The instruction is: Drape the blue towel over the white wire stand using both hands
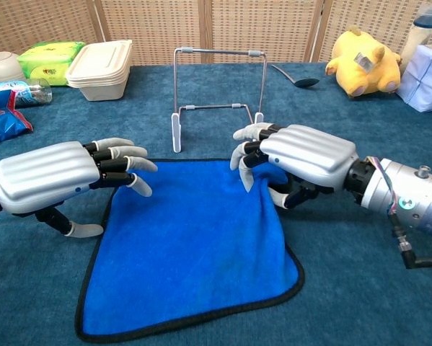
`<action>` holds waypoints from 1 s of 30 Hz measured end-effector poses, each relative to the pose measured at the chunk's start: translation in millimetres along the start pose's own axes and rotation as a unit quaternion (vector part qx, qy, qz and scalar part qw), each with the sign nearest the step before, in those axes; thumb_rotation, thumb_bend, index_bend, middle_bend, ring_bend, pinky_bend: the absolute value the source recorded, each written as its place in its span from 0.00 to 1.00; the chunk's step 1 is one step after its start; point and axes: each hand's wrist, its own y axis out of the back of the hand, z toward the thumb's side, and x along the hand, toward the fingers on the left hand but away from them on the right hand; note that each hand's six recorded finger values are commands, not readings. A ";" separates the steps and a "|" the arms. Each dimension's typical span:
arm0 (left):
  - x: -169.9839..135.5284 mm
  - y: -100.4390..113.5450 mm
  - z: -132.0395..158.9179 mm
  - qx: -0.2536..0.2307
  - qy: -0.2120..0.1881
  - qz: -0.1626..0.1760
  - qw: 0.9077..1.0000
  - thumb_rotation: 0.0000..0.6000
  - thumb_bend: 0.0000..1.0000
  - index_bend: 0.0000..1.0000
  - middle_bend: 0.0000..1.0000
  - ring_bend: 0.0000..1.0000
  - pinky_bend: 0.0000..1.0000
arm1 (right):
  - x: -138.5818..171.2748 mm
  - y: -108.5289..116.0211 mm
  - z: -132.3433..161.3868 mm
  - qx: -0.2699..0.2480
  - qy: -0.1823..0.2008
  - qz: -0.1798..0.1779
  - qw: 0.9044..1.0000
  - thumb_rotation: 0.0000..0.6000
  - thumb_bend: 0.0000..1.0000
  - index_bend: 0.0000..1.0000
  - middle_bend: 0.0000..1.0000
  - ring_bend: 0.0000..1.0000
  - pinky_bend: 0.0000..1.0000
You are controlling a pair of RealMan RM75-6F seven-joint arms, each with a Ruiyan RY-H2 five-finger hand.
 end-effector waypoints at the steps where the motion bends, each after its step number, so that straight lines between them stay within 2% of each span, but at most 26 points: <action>1: 0.9 -0.3 0.0 -0.001 0.001 0.001 1.000 1.00 0.35 0.24 0.12 0.03 0.02 | 0.2 -0.2 -0.1 0.000 0.000 0.000 1.000 1.00 0.49 0.61 0.29 0.09 0.07; 18: 18.9 1.2 5.2 -0.025 0.014 0.021 0.999 1.00 0.35 0.25 0.14 0.04 0.03 | 2.6 0.6 -3.1 -0.001 -0.006 0.000 1.000 1.00 0.50 0.61 0.29 0.10 0.07; 30: 32.6 -3.0 11.8 -0.043 0.020 0.023 0.999 1.00 0.43 0.27 0.17 0.06 0.04 | 6.3 3.0 -7.8 -0.002 -0.013 -0.004 1.000 1.00 0.50 0.61 0.29 0.10 0.08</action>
